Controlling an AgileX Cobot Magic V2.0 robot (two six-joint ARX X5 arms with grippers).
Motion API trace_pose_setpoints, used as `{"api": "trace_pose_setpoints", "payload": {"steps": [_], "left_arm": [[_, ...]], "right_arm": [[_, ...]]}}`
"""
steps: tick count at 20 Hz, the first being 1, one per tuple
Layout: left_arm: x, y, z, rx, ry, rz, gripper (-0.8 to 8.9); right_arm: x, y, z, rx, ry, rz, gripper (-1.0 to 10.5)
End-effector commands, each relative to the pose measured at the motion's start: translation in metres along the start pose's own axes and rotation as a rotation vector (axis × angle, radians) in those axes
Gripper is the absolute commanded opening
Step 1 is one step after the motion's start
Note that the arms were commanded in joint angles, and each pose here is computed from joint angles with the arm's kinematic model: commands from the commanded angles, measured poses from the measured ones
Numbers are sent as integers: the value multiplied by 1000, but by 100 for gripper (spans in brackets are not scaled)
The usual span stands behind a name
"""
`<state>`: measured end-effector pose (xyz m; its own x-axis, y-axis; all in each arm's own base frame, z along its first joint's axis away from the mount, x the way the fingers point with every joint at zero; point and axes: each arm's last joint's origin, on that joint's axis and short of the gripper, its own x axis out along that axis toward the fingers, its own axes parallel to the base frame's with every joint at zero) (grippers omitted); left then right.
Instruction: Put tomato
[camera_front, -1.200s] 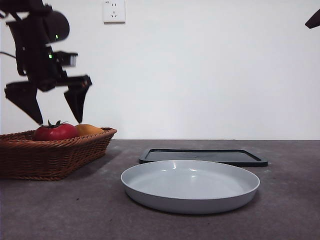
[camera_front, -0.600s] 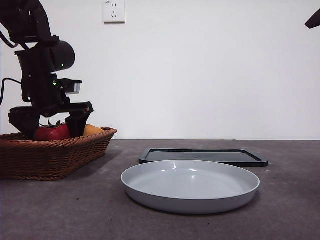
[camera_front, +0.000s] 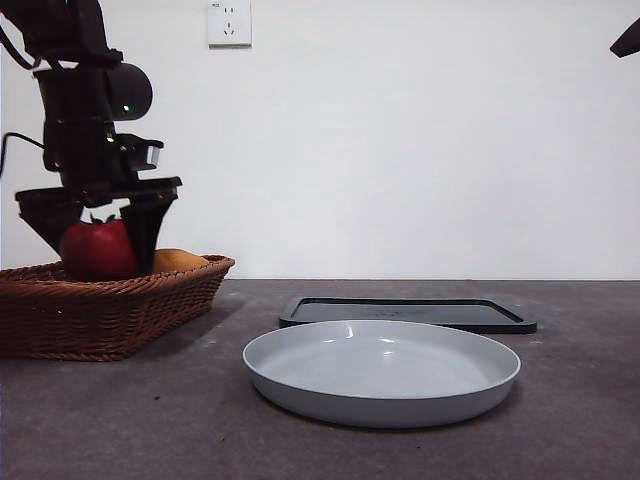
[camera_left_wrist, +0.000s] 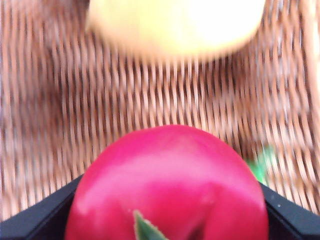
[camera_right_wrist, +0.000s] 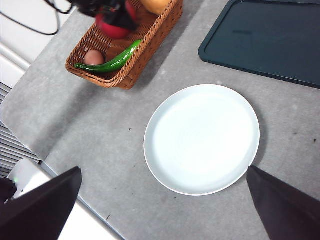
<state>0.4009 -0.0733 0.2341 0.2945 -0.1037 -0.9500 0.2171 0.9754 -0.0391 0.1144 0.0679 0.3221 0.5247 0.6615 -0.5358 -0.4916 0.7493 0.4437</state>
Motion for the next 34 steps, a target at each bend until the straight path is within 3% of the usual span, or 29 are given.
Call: {"api": "trace_pose_setpoints", "payload": {"steps": [1,6,13,22,27,34], "left_arm": [[-29,-8,-1,-25,-35,-15,307],[-92,-40,-23,3,-89,-63,307],[-125,-122,-54,210,-88,-158,307],[-78,-227,-72,443,-47,-250,307],[-32,-250,-74,480,31,-234,307],[15,-262,-76,491,110,-207,307]], "right_arm": [[-3,4,5,-5,-17,14,599],[-3,4,5,-4,-17,14,599],[-3,4,5,-5,-20,6,599],[-3,3,5,-5,-21,2,599],[-3,2,5,26,-37,-46,598],[-3,2,5,26,-37,-45,598]]}}
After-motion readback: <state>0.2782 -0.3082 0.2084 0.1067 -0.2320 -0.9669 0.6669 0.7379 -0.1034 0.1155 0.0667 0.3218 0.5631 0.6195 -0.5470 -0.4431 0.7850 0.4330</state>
